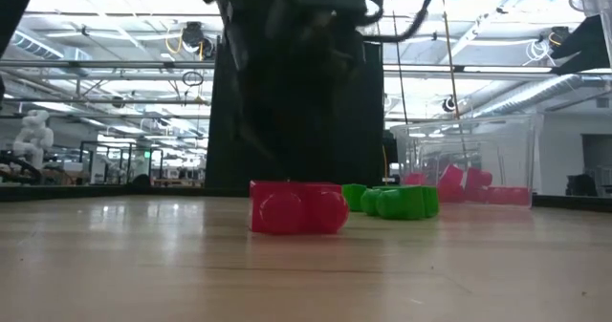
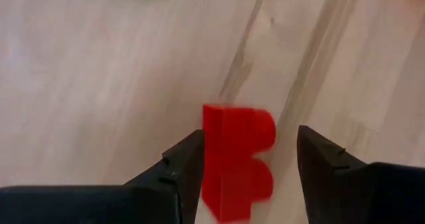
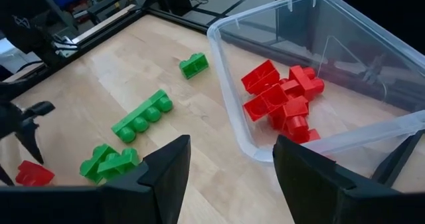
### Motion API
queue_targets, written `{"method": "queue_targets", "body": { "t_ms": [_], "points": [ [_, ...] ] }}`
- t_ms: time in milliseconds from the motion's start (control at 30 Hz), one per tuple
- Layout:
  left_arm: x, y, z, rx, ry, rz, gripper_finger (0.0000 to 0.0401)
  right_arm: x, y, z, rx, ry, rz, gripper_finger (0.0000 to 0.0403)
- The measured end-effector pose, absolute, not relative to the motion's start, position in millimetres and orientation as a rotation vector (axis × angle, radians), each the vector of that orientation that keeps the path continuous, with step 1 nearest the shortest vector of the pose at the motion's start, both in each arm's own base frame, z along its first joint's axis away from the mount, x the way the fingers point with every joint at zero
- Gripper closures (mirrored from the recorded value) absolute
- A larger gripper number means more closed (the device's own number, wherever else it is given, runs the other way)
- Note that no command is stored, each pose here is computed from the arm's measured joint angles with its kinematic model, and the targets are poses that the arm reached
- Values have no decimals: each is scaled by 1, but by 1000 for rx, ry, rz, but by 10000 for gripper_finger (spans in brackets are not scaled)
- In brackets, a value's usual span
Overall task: Sort blocks
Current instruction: Put the red game piece into the top transparent bin
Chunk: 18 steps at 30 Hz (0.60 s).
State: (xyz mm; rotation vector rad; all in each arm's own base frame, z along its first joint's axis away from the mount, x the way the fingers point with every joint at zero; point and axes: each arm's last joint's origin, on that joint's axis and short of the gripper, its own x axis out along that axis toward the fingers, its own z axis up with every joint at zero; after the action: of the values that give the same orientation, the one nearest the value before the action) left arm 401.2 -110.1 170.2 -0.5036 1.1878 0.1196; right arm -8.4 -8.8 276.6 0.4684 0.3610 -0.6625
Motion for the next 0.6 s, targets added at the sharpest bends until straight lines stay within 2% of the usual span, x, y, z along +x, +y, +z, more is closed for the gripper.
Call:
{"method": "queue_targets", "body": {
  "t_ms": [400,500,600],
  "points": [
    [411,-115,118,-551,1311,89,241,-9,-8,274,473,398,-644,195],
    [412,-114,117,-551,1309,112,264,-10,-8,274,471,403,-645,195],
    [412,-114,121,-545,1302,117,317,-10,-8,273,464,408,-644,195]
  ]
}}
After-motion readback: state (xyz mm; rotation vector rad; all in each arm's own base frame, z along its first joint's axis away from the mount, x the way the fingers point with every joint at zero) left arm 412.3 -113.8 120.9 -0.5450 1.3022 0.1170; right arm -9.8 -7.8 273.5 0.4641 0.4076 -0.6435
